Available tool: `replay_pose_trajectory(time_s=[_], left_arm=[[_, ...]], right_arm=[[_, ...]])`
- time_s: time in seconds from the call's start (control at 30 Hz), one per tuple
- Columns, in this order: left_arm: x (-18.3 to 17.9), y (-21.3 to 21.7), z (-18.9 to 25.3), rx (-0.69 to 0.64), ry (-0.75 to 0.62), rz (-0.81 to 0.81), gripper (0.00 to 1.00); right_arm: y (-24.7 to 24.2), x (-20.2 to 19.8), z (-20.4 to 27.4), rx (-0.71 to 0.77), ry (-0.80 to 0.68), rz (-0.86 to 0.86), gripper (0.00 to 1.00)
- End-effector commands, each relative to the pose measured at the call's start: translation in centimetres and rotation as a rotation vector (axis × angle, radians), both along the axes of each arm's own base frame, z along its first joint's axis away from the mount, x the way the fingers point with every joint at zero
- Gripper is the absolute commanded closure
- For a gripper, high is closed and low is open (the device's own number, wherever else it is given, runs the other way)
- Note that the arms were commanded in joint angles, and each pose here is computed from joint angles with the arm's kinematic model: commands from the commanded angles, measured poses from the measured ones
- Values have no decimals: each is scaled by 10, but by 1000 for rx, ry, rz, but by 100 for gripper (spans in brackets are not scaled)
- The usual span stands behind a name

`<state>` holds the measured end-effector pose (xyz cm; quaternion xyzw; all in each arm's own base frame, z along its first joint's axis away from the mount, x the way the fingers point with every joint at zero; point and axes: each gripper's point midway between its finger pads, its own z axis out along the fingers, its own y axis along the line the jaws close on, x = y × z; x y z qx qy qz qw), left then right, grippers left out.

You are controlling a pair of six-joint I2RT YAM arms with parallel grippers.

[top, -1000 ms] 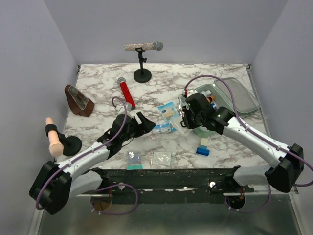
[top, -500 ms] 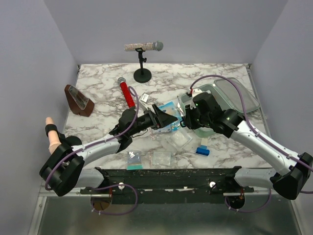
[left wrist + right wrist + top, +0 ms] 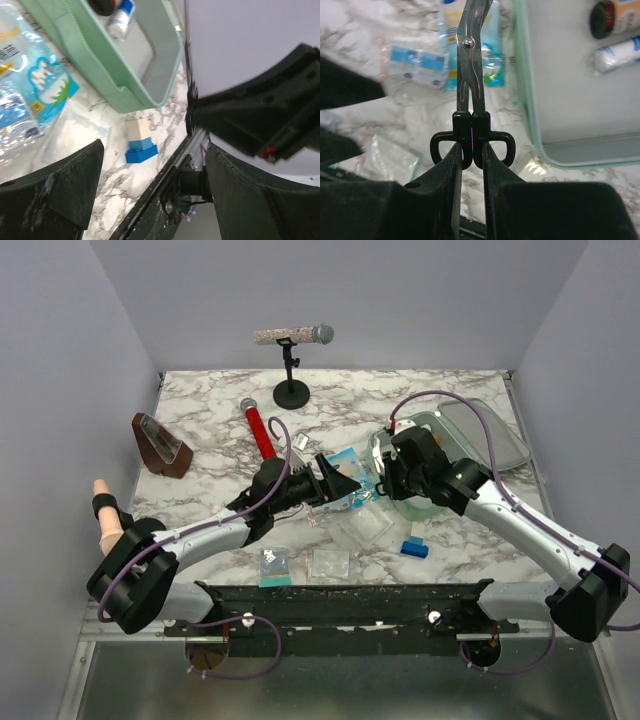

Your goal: Organize the medicine kit

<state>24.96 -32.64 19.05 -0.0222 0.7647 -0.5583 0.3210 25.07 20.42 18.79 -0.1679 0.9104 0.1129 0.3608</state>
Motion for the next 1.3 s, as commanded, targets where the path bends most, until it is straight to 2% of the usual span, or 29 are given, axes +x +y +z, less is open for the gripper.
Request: replay_pose_trajectory(time_s=[0.0,0.1,0.23,0.33,0.37,0.4,0.6,0.73,1.0,1.27], left_arm=[[8,19,-36,137,74,82,11],[7,29,-45,146,95,110,11],[6,34,-48,149,101,121,11],[5,34,-47,145,101,113,11],[4,33,-47,143,102,108,11],[4,34,-47,143,104,106,11],[1,38,-48,142,108,117,11],[-2,40,-51,138,118,116,11],[-7,50,-54,149,108,141,11],[-9,51,-60,163,122,138,11]], right_arm=[[-63,32,-31,-150,57,-240,90],[-98,52,-33,-185,12,-380,87],[-106,72,-23,-246,-136,-330,88],[-108,83,-17,-302,-171,-292,93],[-106,87,-18,-324,-164,-264,98],[-105,90,-21,-354,-148,-239,99],[-87,102,-63,-429,-36,-78,99],[-88,100,-96,-477,41,-52,99],[-91,98,-105,-481,13,-43,99],[-92,96,-131,-507,81,-58,97]])
